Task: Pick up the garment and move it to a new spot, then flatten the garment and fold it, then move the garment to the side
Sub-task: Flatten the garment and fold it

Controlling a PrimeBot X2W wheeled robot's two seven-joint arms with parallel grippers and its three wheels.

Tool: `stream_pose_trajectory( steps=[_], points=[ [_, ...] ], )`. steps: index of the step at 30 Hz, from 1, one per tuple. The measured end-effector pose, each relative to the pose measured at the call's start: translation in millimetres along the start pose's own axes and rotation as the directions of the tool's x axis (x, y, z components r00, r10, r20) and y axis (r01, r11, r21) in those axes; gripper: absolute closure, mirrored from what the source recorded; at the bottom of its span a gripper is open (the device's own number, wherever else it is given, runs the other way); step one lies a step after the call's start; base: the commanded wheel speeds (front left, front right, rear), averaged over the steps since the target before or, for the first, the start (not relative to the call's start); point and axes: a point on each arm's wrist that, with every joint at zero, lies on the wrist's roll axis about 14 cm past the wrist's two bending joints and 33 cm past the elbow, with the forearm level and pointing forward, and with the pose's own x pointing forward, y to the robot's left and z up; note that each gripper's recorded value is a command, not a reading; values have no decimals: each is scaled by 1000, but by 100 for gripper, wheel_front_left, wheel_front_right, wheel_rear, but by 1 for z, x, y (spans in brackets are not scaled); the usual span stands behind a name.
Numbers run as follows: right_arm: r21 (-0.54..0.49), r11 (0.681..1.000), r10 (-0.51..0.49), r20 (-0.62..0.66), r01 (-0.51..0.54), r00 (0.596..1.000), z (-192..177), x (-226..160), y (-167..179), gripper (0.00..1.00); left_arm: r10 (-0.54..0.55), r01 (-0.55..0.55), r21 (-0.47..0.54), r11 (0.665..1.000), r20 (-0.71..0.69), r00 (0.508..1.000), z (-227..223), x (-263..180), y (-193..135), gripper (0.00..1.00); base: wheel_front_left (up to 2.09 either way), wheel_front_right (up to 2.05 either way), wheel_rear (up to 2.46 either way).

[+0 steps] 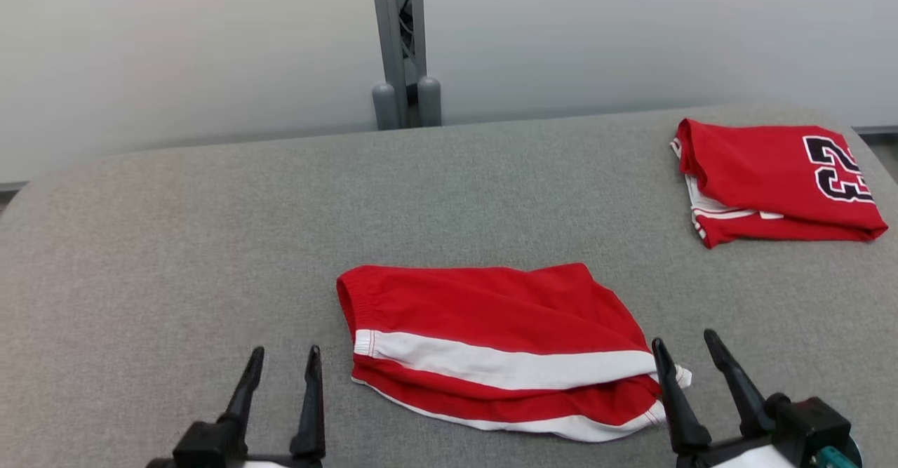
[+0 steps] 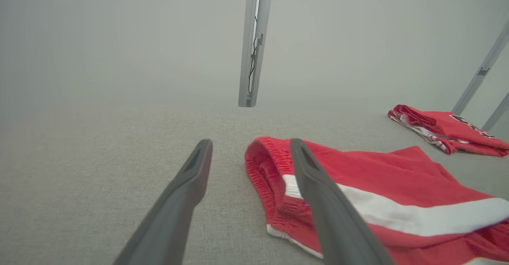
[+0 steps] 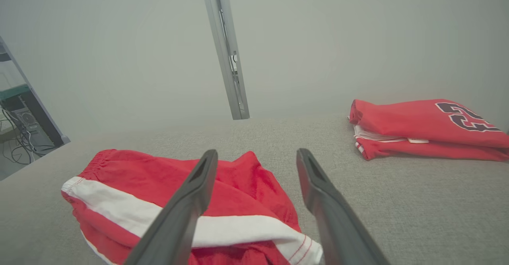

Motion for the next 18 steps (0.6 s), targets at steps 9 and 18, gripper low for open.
stream_pose_trajectory(
  steps=[9, 18],
  points=[
    [26, 1000, -5, -48, 6, 999, -16, -26, 3, 0, -5, 5, 10, 1000, -9, 1000, -5, -34, -3, 0, 0, 0, 0],
    [34, 999, -26, -38, 27, 999, -14, -34, -2, 0, -4, 4, 6, 1000, -9, 1000, -7, -40, -6, 0, 0, 0, 0]
  ],
)
